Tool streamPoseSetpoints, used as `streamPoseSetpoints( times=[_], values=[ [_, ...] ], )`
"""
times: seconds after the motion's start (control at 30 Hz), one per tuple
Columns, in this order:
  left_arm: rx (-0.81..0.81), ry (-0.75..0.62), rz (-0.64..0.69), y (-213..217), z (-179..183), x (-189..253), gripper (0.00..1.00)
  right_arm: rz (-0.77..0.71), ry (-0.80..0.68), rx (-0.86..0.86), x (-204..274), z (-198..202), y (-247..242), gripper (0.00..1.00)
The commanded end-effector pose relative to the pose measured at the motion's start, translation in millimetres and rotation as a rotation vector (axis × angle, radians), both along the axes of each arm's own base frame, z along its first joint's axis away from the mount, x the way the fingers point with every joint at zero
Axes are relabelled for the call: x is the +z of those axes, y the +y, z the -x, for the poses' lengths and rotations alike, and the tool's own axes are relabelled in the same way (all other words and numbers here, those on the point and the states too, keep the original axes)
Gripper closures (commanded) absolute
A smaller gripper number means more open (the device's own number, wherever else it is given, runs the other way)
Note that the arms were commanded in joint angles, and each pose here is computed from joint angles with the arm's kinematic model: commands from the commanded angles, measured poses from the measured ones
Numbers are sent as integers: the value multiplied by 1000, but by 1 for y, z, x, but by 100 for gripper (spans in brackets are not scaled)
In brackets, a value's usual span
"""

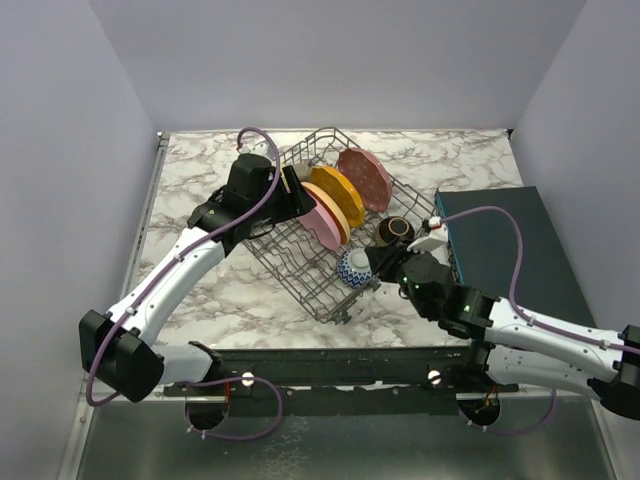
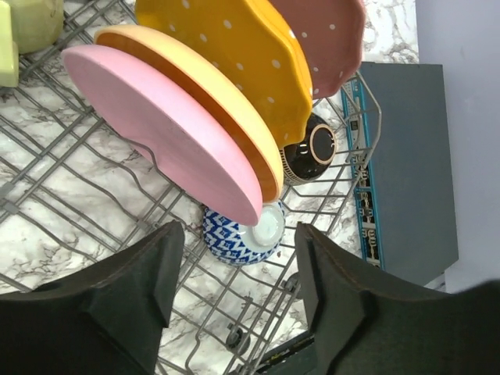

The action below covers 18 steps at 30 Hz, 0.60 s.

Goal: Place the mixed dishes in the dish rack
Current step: Reset both arms

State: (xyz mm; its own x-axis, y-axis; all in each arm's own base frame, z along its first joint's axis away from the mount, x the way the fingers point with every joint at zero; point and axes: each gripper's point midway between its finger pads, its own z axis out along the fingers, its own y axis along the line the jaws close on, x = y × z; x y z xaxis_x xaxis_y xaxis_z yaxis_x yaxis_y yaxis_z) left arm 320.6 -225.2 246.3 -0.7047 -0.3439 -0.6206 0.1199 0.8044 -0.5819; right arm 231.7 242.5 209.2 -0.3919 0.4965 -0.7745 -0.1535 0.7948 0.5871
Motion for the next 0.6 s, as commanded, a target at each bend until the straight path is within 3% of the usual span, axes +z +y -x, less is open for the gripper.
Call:
streamPoseSetpoints(
  times=[0.0, 0.1, 0.17, 0.33, 0.57],
  values=[
    [-43, -81, -47, 11, 14, 26, 31, 151, -52, -35, 19, -1, -26, 67],
    [-70, -108, -66, 15, 22, 31, 24, 239, -83, -26, 31, -2, -33, 57],
    [-95, -127, -76, 17, 28, 32, 2, 305, -100, -24, 37, -4, -37, 52],
    [-151, -174, -88, 22, 44, 36, 2, 448, -135, -28, 50, -9, -49, 39],
    [-158, -218, -120, 37, 63, 34, 1, 540, -125, -48, 65, -37, -77, 36]
  ],
)
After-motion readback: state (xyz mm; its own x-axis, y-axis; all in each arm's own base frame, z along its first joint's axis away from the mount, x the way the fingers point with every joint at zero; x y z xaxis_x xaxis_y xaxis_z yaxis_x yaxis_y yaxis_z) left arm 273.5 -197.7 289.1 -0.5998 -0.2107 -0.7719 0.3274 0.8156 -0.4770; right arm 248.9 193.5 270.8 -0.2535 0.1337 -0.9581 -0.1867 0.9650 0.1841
